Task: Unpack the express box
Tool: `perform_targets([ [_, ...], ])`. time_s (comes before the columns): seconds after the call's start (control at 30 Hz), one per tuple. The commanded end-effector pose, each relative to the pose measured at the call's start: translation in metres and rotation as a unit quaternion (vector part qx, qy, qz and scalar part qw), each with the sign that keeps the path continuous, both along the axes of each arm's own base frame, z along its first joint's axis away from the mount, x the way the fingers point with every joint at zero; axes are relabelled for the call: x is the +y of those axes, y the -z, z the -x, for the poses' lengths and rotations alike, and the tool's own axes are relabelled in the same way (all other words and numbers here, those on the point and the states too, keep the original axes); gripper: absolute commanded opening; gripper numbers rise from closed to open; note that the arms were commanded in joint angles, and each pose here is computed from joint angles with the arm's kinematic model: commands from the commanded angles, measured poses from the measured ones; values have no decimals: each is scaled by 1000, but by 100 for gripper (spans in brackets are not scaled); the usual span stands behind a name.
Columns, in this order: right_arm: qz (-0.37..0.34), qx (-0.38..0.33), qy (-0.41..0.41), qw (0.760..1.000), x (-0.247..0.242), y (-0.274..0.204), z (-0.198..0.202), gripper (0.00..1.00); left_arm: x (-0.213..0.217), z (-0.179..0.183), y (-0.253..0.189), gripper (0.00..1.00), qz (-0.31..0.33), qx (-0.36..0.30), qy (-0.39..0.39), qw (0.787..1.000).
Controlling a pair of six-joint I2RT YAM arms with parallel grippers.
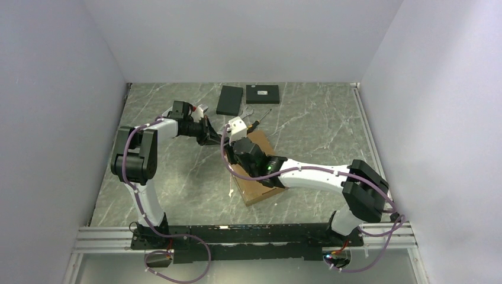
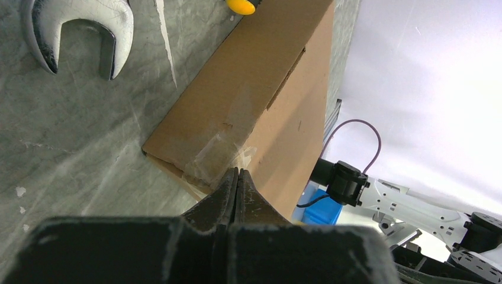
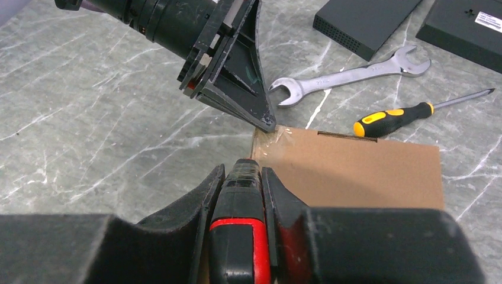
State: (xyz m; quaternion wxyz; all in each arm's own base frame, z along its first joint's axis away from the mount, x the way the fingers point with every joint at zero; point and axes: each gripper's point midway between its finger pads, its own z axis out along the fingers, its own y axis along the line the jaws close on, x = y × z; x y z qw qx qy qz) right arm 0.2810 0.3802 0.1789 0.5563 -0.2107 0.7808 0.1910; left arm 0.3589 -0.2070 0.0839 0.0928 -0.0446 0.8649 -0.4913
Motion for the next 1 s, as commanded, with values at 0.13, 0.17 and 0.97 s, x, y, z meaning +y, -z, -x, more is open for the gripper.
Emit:
perform_targets([
  [0.13, -20, -18, 11, 1000, 8, -23, -6, 0, -3, -6, -3, 0, -8, -21, 8, 1000],
  [0.17, -13, -21, 12, 1000, 8, -21, -5, 0, -3, -6, -3, 0, -10, -20, 7, 1000],
  [0.97, 42, -6, 37, 998, -11, -5, 16, 0, 3, -6, 9, 0, -41, -10, 2, 999],
])
